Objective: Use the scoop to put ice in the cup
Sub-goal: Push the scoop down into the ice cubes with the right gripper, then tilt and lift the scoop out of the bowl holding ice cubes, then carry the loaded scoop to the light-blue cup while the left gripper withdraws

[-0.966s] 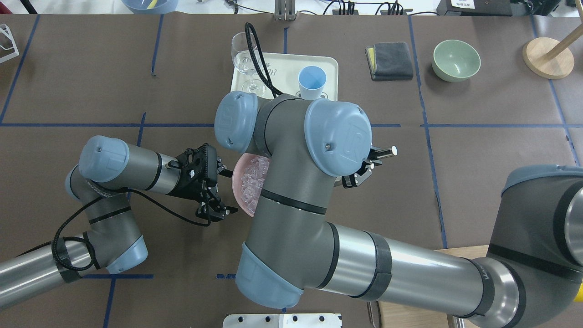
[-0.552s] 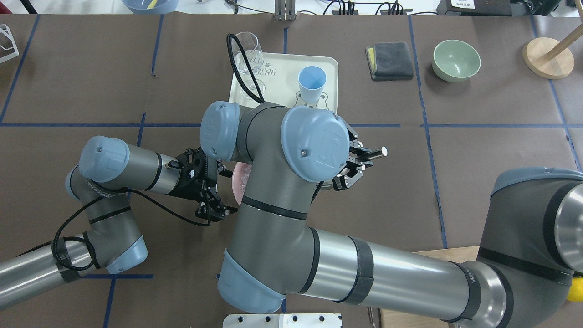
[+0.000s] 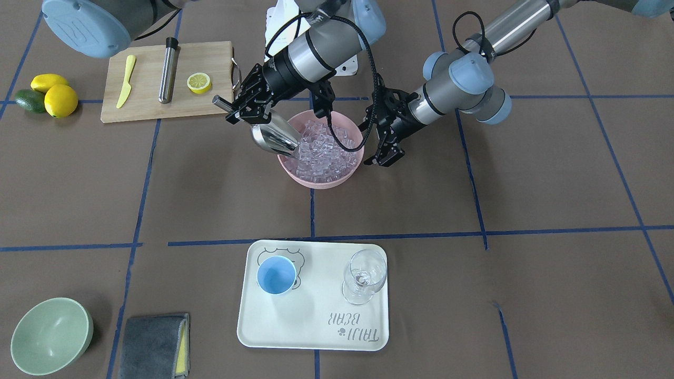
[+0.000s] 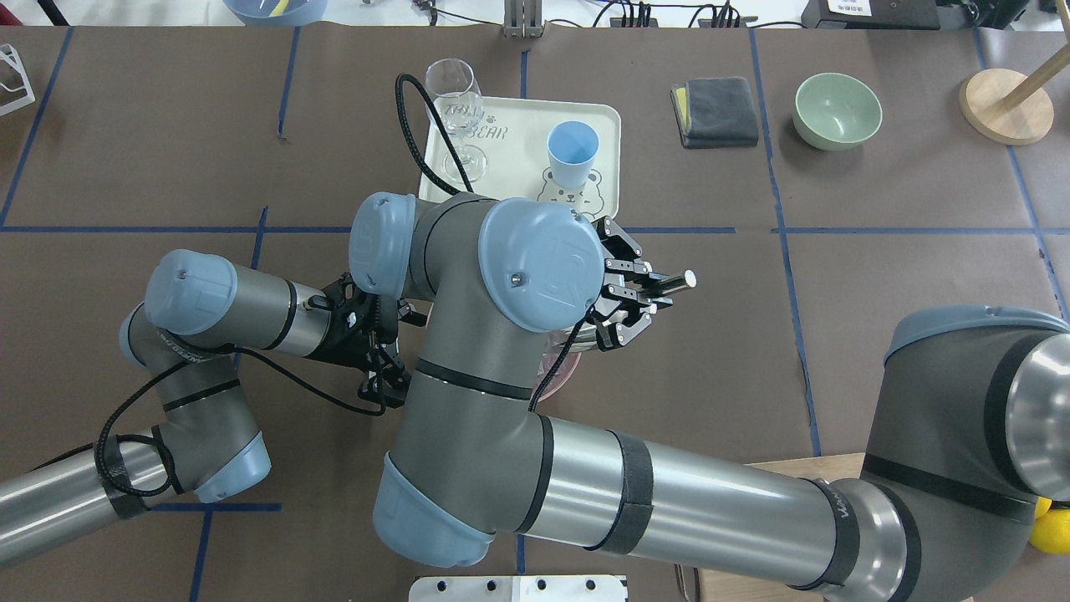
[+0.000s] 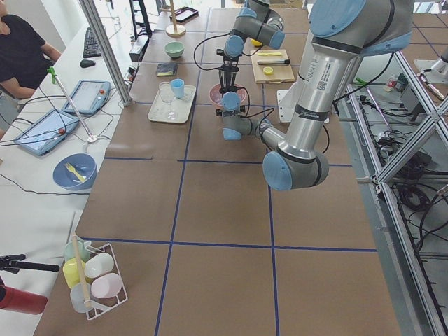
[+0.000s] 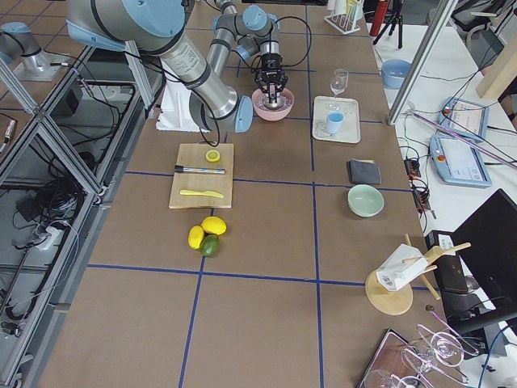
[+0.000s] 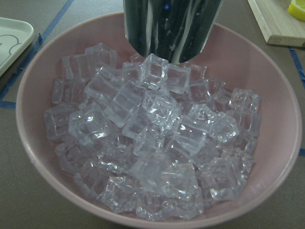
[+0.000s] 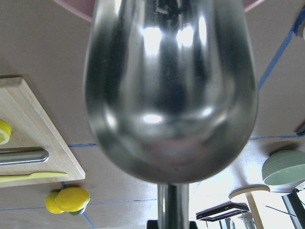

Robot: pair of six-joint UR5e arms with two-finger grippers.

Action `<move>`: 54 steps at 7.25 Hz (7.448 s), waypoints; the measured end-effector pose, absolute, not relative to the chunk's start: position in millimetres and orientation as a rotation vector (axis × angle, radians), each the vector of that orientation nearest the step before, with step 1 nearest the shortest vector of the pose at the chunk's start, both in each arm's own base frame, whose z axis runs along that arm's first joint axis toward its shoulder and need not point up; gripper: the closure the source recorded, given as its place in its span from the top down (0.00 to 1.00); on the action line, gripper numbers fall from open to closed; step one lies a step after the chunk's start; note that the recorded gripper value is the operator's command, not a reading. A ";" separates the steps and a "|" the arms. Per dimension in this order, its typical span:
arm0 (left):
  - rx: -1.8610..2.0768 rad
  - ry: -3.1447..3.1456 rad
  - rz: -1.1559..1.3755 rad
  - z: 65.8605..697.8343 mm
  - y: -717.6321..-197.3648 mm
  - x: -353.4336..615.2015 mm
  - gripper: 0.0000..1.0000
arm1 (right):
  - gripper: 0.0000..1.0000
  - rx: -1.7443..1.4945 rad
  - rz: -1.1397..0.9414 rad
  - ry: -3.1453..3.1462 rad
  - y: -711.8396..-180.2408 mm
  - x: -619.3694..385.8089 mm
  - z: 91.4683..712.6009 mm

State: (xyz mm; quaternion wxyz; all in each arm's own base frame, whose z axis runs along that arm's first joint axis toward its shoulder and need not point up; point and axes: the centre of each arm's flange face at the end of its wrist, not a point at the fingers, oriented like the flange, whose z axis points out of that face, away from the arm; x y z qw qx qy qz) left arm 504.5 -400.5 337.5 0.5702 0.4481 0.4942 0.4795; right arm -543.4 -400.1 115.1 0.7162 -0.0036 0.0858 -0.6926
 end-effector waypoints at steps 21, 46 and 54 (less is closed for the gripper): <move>1.106 1.188 1.093 326.0 -402.5 501.2 1.00 | 0.00 0.349 -1.534 -0.037 -393.8 -527.0 170.7; 1.103 1.164 1.082 331.6 -414.0 495.3 1.00 | 0.00 0.694 -1.473 -0.460 -409.4 -509.3 244.9; 1.095 1.143 1.062 340.0 -424.1 482.0 1.00 | 0.00 0.757 -1.418 -0.649 -446.6 -458.5 241.1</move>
